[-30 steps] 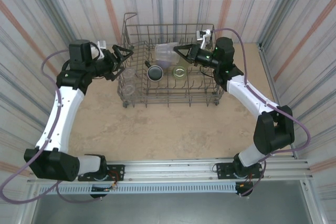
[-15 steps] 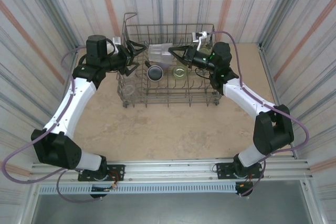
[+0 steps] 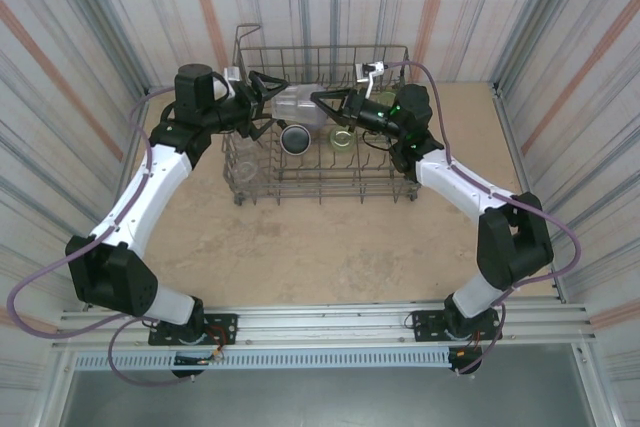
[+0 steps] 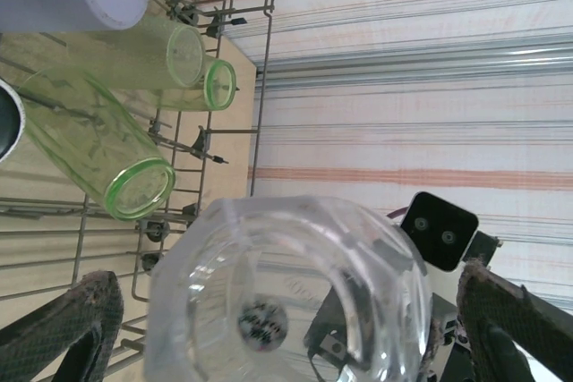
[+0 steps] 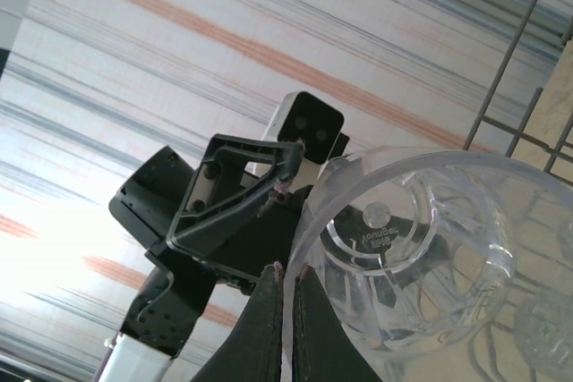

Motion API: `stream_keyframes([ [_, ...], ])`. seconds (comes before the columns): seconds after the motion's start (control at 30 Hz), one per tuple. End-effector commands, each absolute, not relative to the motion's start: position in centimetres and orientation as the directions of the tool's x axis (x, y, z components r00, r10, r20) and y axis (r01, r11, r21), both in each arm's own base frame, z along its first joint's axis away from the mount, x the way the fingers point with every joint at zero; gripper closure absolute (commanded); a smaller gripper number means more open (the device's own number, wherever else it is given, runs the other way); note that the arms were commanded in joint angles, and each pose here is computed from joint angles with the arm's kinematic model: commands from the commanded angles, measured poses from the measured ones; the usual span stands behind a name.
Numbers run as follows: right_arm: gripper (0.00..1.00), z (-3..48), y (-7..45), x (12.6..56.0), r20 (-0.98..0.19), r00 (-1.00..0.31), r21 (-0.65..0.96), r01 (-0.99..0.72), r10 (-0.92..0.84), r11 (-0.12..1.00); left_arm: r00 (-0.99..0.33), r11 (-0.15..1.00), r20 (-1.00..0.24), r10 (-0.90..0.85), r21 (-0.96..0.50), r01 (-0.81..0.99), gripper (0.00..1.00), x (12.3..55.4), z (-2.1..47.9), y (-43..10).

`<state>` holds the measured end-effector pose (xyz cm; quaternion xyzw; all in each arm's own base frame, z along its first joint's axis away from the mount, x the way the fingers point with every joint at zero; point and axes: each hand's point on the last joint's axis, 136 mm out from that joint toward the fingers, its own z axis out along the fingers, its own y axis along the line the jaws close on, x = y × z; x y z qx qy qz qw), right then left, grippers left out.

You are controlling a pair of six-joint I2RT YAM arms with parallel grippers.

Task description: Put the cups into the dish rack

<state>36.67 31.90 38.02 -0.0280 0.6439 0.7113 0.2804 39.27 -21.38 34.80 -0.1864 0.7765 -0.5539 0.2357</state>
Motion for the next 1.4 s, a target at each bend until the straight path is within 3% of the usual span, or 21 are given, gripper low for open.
stream_keyframes([
  [0.0,1.0,39.9,32.0,36.3,-0.425,-0.818,0.874,-0.482,0.386,-0.061,-0.819,0.283,-0.158,-0.552,-0.959,-0.006,0.03,39.3,35.5,-21.8],
  [0.17,1.0,39.9,32.0,36.3,-0.423,-0.813,0.871,-0.487,0.4,-0.068,-0.823,0.276,-0.145,-0.549,-0.961,-0.015,0.11,39.2,35.0,-21.9],
  [0.27,1.0,39.7,32.1,36.4,-0.418,-0.816,0.873,-0.483,0.4,-0.072,-0.824,0.272,-0.145,-0.547,-0.962,-0.011,0.22,39.0,34.9,-21.9],
  [0.57,1.0,39.5,32.4,36.6,-0.409,-0.821,0.878,-0.473,0.399,-0.074,-0.836,0.262,-0.157,-0.526,-0.965,0.016,0.6,38.6,35.3,-22.3],
  [0.77,1.0,39.6,32.7,36.6,-0.408,-0.826,0.878,-0.472,0.389,-0.08,-0.842,0.272,-0.201,-0.5,-0.96,0.068,0.99,38.2,35.9,-22.4],
  [0.83,1.0,39.4,32.7,36.6,-0.405,-0.829,0.882,-0.466,0.386,-0.075,-0.843,0.277,-0.22,-0.491,-0.957,0.088,1.0,38.2,36.2,-22.5],
  [1.03,0.79,39.0,32.2,36.5,-0.411,-0.825,0.885,-0.463,0.387,-0.047,-0.818,0.329,-0.318,-0.48,-0.929,0.169,1.0,38.4,37.4,-22.2],
  [1.2,0.67,38.8,31.3,36.3,-0.434,-0.814,0.883,-0.469,0.385,0.005,-0.766,0.422,-0.434,-0.474,-0.876,0.235,1.0,39.1,38.7,-21.3],
  [1.37,0.48,37.8,29.3,36.3,-0.452,-0.797,0.887,-0.449,0.399,0.108,-0.709,0.552,-0.537,-0.456,-0.796,0.248,1.0,40.0,39.2,-19.8],
])
